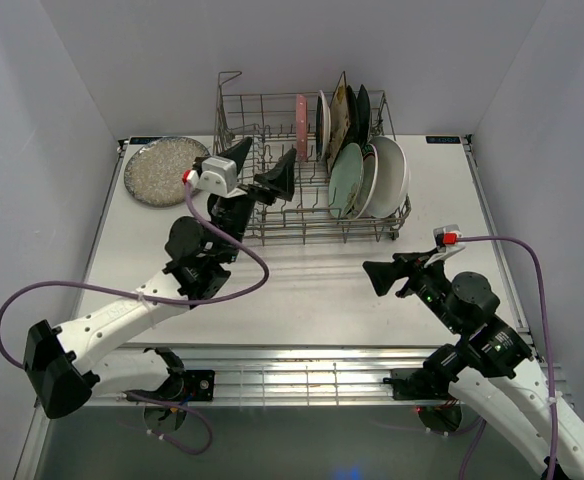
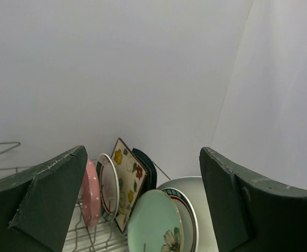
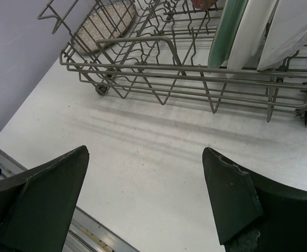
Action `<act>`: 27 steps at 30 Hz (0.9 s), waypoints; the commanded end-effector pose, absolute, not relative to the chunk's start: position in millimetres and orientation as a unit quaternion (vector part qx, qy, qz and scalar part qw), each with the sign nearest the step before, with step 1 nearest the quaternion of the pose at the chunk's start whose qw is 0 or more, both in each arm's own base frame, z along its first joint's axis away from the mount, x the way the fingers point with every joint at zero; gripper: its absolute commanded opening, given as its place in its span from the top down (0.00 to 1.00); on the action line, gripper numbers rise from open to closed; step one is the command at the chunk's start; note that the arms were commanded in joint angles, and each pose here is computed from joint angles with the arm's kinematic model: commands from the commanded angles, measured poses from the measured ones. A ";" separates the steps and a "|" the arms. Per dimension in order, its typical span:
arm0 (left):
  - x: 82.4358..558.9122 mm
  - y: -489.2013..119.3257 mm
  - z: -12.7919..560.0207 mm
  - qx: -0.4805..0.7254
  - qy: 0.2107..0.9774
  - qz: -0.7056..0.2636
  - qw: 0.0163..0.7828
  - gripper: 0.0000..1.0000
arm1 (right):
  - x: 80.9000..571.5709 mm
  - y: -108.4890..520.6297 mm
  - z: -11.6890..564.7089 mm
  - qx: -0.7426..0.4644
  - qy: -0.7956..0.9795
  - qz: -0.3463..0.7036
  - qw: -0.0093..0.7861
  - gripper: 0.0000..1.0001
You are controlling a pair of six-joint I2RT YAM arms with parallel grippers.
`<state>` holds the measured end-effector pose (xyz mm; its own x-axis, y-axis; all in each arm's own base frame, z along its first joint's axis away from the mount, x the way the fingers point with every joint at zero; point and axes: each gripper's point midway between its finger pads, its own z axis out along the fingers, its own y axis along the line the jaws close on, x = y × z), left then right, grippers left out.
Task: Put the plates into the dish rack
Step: Pick up the plate from the corner of the board.
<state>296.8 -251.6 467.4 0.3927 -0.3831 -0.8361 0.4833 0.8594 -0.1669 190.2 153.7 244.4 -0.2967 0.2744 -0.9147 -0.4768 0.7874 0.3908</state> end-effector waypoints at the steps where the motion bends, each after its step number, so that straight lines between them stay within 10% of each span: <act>1: 283.8 -229.8 477.8 0.052 0.467 -0.235 0.851 0.02 | 186.6 155.1 268.4 -0.072 0.723 0.334 0.601 0.06; 7: 276.8 -199.6 469.5 0.043 0.472 -0.183 0.861 0.02 | 185.5 154.4 268.6 -0.071 0.724 0.334 0.599 0.06; 12: 271.9 -176.9 468.1 0.058 0.471 -0.115 0.873 0.21 | 184.8 154.5 267.4 -0.073 0.727 0.333 0.596 0.06; 15: 269.8 -164.0 466.4 0.056 0.473 -0.084 0.875 0.03 | 184.4 155.6 266.7 -0.074 0.727 0.335 0.594 0.06; 27: 245.1 -121.9 448.6 0.067 0.459 -0.025 0.886 0.02 | 182.8 157.4 260.6 -0.076 0.727 0.341 0.591 0.06</act>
<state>251.2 -132.9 451.8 0.5641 -0.0390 -0.8248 0.1465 0.9878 0.0535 185.2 154.9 242.1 -0.3249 0.2573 -0.9101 -0.4840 0.7815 0.3937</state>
